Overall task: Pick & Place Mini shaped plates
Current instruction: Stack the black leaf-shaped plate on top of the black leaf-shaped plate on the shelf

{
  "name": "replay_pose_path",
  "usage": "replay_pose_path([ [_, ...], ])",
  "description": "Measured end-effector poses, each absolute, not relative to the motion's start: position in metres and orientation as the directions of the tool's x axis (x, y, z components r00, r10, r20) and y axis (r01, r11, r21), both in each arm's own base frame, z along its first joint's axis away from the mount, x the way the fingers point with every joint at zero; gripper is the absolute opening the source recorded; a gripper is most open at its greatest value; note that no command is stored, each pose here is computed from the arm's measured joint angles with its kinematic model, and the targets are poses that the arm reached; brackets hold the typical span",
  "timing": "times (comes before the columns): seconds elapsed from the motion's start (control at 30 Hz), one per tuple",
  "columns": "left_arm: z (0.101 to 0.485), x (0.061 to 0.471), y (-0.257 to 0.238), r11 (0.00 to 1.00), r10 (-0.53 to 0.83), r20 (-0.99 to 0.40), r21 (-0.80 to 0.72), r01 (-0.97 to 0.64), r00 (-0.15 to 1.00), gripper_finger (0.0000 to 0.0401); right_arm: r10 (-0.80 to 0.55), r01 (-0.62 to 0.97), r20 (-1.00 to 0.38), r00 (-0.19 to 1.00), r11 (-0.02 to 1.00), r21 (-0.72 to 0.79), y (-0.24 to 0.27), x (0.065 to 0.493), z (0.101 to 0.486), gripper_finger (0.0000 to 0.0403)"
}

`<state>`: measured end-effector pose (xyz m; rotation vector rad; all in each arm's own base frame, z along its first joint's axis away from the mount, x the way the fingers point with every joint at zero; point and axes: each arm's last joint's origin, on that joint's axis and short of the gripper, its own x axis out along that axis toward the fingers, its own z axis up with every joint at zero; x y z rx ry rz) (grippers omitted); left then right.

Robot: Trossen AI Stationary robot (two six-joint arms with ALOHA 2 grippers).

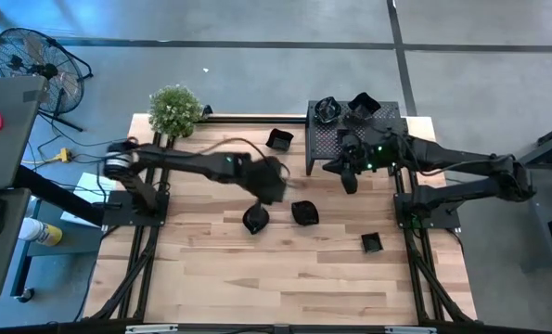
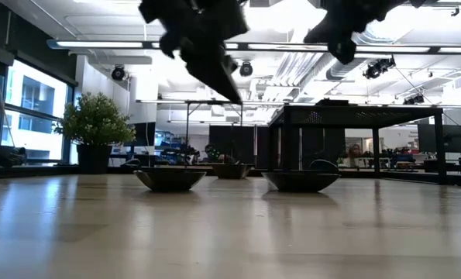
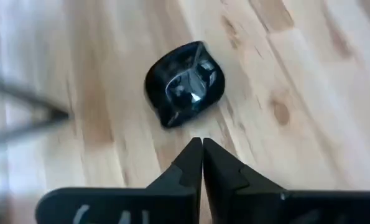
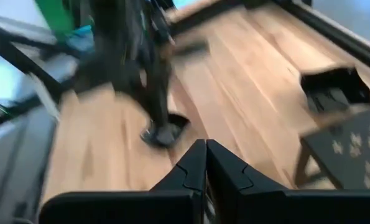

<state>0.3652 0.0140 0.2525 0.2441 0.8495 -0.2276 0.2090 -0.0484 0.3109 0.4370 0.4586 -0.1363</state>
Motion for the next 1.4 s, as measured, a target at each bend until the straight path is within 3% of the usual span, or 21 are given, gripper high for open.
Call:
replay_pose_path([
  [0.13,0.258,0.334,0.022,0.983,-0.090,-0.726,0.045,0.178,0.682,0.0003,-0.066,0.274,-0.507,0.859,0.896,0.349,-0.041,0.211,0.297,0.0007],
  [0.33,0.244,0.290,0.021,1.000,0.024,-0.629,0.000,-0.031,0.777,0.0001,-0.081,0.322,-0.462,0.883,0.821,0.471,-0.030,0.215,0.257,0.0002],
  [0.47,0.237,0.261,0.021,0.972,0.132,-0.537,-0.094,-0.215,0.833,0.0001,-0.157,0.439,-0.497,0.853,0.732,0.521,-0.023,0.212,0.241,0.0002],
  [0.63,0.235,0.240,0.022,0.922,0.226,-0.412,-0.203,-0.331,0.883,0.0001,-0.117,0.504,-0.599,0.793,0.678,0.535,-0.011,0.206,0.229,0.0003],
  [0.9,0.216,0.233,0.026,0.885,0.297,-0.424,-0.214,-0.413,0.856,0.0000,-0.130,0.644,-0.716,0.686,0.566,0.514,-0.003,0.207,0.203,0.0017],
  [1.07,0.193,0.216,0.039,0.855,0.287,-0.231,-0.376,-0.357,0.930,0.0000,-0.099,0.656,-0.751,0.653,0.569,0.496,-0.002,0.222,0.182,0.0063],
  [1.23,0.175,0.199,0.055,0.819,0.348,-0.181,-0.419,-0.393,0.920,0.0000,-0.045,0.602,-0.730,0.682,0.601,0.525,-0.002,0.244,0.163,0.0101],
  [1.4,0.171,0.191,0.070,0.803,0.351,-0.192,-0.442,-0.400,0.916,0.0000,-0.038,0.634,-0.770,0.636,0.596,0.494,-0.005,0.256,0.137,0.0109],
])
